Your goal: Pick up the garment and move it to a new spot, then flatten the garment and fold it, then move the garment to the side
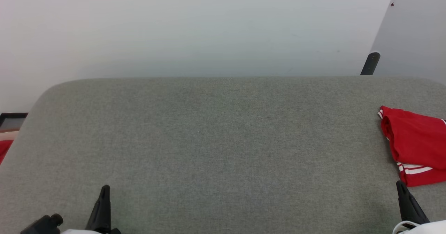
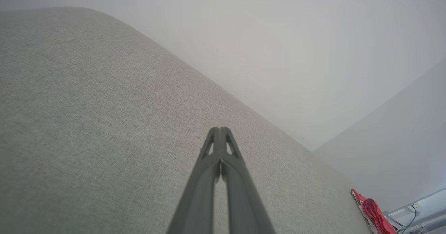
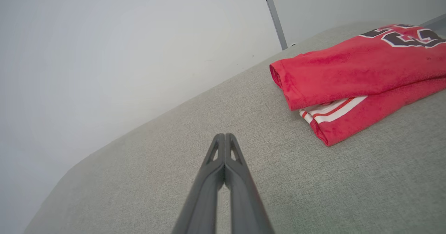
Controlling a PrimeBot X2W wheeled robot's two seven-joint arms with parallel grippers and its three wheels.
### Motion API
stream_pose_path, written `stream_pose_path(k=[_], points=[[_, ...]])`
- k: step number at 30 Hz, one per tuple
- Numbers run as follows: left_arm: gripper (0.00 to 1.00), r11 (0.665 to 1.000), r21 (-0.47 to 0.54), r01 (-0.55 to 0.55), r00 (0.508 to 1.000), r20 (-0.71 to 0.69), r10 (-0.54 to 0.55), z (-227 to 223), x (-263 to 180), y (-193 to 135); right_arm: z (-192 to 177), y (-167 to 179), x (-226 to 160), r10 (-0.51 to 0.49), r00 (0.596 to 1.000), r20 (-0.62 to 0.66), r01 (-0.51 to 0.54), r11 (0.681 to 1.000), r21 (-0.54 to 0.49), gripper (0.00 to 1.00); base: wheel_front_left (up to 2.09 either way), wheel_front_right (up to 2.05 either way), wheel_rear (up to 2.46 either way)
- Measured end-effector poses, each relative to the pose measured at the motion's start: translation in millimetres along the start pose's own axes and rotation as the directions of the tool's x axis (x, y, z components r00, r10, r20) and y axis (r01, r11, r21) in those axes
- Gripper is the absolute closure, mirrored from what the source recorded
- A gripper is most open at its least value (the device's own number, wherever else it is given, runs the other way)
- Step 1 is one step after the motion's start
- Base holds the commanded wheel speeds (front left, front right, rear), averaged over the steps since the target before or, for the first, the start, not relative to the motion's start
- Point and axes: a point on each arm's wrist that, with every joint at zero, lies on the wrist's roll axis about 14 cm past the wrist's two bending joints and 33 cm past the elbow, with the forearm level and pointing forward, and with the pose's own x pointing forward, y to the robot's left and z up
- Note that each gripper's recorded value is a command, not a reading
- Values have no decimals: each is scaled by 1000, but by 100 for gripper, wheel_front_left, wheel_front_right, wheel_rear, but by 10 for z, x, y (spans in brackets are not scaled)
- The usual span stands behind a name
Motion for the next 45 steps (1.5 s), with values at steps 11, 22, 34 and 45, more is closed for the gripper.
stream_pose_path(k=[11,22,34,45], points=[[100,989,-147,-14,1000,-14,12,-31,65,-24,-7,28,52,-4,1000,1,4,987,164,100,0,0,0],[100,960,-279,-15,1000,-24,9,-53,135,-82,0,76,112,0,1000,8,-2,950,313,100,0,0,0],[100,916,-401,-15,999,-34,1,-76,198,-141,2,114,157,4,1000,13,-9,892,453,100,0,0,0],[100,868,-497,-13,999,-45,-10,-103,248,-196,-1,150,197,9,1000,16,-16,832,554,100,0,0,0]])
